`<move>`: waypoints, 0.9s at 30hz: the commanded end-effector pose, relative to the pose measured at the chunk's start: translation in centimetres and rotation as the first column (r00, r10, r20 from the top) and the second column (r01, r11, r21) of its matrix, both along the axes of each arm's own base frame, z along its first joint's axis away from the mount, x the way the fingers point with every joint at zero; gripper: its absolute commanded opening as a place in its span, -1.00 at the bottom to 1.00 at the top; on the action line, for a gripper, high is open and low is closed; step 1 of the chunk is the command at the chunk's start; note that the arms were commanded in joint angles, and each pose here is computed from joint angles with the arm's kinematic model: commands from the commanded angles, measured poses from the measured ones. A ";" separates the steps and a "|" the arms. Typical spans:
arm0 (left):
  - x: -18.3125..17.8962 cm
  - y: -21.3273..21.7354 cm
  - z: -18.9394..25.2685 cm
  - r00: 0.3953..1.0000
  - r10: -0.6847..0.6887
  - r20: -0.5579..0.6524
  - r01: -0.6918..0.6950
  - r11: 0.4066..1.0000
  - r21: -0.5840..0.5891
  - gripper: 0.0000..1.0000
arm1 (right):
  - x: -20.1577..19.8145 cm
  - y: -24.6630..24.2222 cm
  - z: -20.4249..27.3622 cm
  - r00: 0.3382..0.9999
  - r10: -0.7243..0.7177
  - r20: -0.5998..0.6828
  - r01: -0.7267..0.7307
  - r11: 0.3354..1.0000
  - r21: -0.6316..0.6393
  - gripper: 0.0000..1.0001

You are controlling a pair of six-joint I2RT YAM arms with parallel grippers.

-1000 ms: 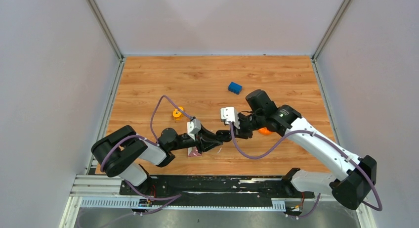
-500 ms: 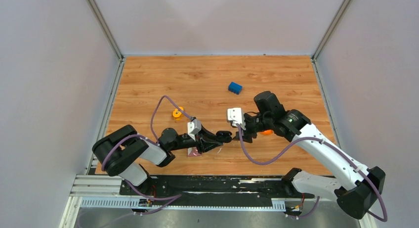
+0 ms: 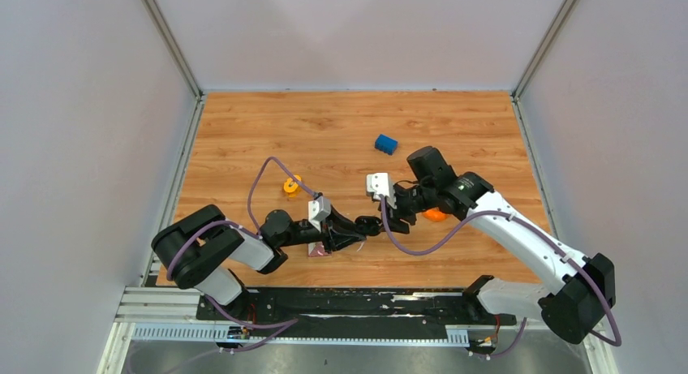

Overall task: Insert the wireless bluetooth earbuds into the charging case
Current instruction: Close the charging case.

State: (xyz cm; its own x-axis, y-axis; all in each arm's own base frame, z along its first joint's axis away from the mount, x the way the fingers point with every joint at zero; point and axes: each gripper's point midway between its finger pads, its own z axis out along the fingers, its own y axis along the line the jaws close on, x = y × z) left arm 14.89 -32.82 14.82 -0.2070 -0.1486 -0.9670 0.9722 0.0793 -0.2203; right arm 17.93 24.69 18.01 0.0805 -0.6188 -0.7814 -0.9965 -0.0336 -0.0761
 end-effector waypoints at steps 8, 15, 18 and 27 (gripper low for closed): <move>-0.2 -0.5 3.3 0.995 -0.023 0.098 0.033 0.994 -0.102 -1.00 | 0.6 1.2 0.3 0.999 -0.003 -0.042 0.005 0.999 0.032 0.06; -0.2 -0.5 3.2 0.995 -0.024 0.100 0.034 0.994 -0.100 -1.00 | 1.1 1.2 0.3 0.999 -0.030 -0.045 0.031 0.999 0.022 0.04; -0.1 -0.5 3.1 0.995 -0.021 0.100 0.031 0.995 -0.097 -1.00 | 0.8 1.2 0.5 0.998 -0.021 -0.057 0.023 0.999 0.028 0.03; 0.7 -0.5 2.7 0.997 0.018 0.079 -0.011 0.996 -0.085 -1.00 | -3.0 0.9 0.7 0.980 0.165 -0.112 -0.156 0.984 0.085 0.10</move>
State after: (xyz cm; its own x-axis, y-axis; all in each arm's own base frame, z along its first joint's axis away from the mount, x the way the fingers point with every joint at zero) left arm 14.84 -32.92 14.63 -0.2137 -0.1429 -0.9664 0.9714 0.0741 -0.2257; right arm 16.62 25.21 17.11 0.0258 -0.6084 -0.7932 -0.9957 -0.0861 0.0336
